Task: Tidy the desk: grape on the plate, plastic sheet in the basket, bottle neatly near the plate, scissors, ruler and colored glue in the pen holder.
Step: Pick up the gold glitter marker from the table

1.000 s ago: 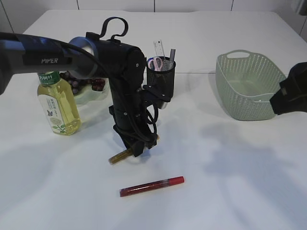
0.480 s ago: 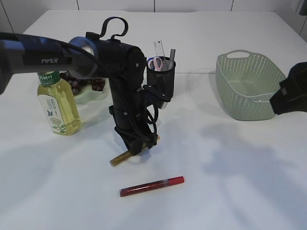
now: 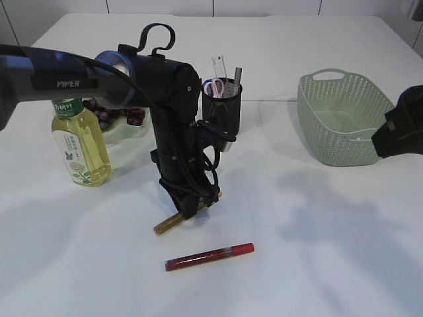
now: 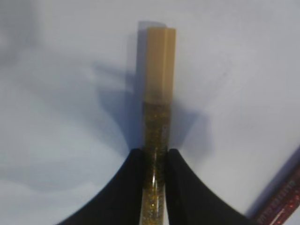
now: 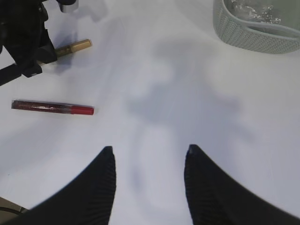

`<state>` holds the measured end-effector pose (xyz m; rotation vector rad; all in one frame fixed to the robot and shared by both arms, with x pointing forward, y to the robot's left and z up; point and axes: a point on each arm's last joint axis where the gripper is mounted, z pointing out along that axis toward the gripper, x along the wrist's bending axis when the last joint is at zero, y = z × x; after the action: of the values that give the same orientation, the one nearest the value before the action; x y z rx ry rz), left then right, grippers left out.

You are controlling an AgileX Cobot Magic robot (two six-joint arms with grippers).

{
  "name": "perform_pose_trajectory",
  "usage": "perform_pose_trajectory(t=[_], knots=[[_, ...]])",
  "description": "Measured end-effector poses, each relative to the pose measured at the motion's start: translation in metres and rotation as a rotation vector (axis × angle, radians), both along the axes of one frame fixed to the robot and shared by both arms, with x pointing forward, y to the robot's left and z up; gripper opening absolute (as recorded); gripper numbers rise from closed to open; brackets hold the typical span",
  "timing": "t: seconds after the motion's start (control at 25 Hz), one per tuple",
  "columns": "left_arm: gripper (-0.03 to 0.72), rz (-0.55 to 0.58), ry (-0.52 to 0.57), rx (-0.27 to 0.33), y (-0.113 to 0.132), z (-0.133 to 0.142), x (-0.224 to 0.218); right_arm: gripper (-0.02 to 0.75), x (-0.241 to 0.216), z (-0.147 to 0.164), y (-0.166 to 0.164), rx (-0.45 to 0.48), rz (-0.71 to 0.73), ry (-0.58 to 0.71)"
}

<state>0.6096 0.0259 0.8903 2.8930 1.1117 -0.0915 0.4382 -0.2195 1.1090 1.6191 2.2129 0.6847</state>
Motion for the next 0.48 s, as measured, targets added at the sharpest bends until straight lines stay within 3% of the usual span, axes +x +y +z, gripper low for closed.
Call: perform_pose_trajectory(t=[0.24,0.48], knots=[[0.104,0.031,0.059,-0.044,-0.0044,0.0016,-0.0048,0.385,0.0000,0.0000,0.0000,0.000,0.000,0.000],[0.103,0.043,0.065,-0.049,-0.0029,0.0021,-0.0037,0.385,0.0000,0.0000,0.0000,0.000,0.000,0.000]])
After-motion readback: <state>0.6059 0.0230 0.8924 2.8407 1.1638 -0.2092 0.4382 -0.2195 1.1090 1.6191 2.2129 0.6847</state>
